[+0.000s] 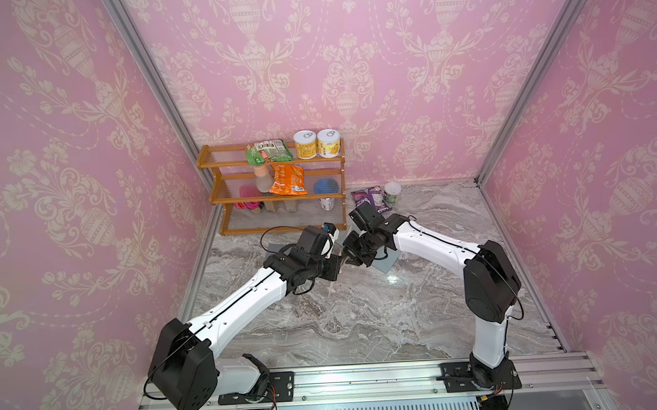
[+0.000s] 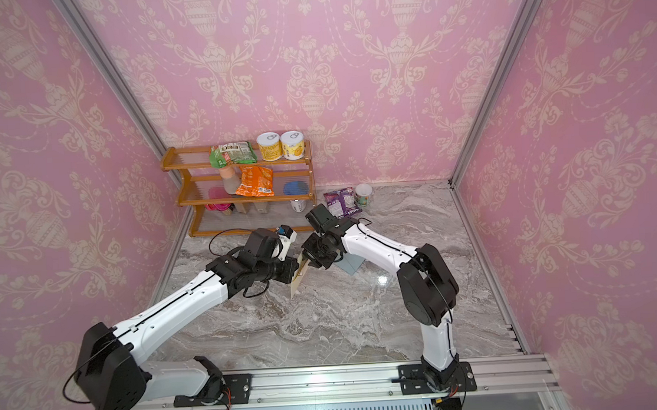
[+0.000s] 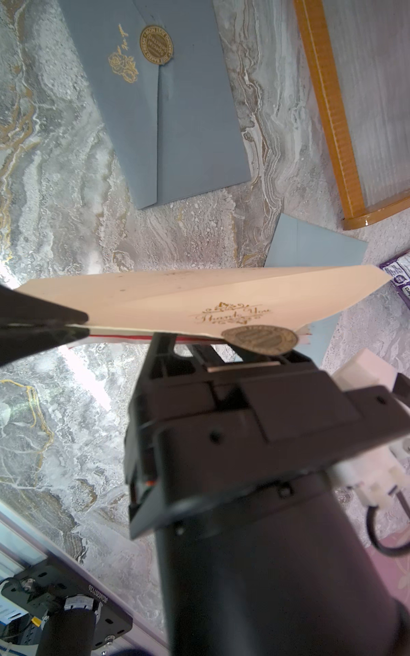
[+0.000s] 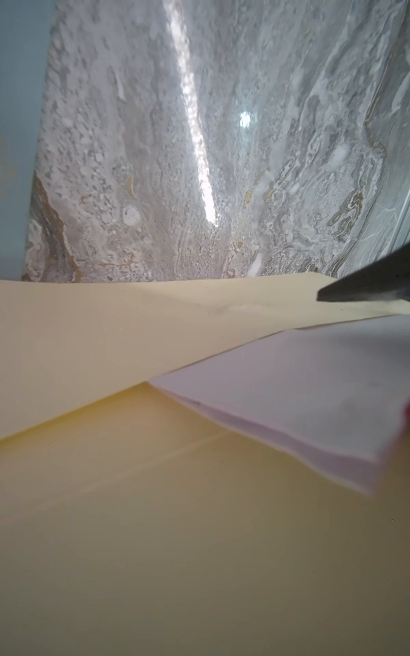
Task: Fold the letter paper in half and place it into the envelope
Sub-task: Place the letter paper in the envelope.
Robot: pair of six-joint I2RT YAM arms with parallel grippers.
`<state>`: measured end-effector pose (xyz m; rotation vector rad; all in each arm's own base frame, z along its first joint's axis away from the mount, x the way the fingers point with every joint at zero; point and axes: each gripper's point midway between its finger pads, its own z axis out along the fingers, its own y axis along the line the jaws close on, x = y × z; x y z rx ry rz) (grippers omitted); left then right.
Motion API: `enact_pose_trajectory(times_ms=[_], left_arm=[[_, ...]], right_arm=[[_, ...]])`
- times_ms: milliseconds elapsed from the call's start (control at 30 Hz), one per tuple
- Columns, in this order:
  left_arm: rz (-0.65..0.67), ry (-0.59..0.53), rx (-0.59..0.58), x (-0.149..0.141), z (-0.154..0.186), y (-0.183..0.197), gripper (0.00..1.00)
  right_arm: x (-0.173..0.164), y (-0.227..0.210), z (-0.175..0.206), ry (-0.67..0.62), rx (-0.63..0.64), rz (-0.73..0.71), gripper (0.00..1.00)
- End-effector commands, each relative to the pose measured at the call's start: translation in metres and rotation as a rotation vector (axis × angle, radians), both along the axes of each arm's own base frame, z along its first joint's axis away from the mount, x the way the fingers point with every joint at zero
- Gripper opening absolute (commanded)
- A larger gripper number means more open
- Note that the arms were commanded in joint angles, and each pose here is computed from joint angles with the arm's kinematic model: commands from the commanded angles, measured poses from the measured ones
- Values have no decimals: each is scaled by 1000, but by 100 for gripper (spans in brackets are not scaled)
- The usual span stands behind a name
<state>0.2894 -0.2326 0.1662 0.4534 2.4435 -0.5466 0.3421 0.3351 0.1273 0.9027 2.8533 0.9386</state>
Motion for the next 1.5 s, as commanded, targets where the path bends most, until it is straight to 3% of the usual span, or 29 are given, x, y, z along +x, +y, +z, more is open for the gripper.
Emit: enact_pose_trajectory(times_ms=[0,100,633,1100,1467], left_arm=[[24,18,7,-4,-5,6,0],[46,42,-21,-2,-6,7,0],[34,124,-192,2,2,2,0],[42,95,-219,7,21,3,0],[52,102,-222,9,18,5,0]], right_arm=[[2,-8,25,-45,32,-3,64],[-3,-18,33,-68,15,9,99],[7,-10,14,-158,58,67,100],[0,-8,-45,-57,34,66,100],[-26,-28,-77,49,-92,104,100]])
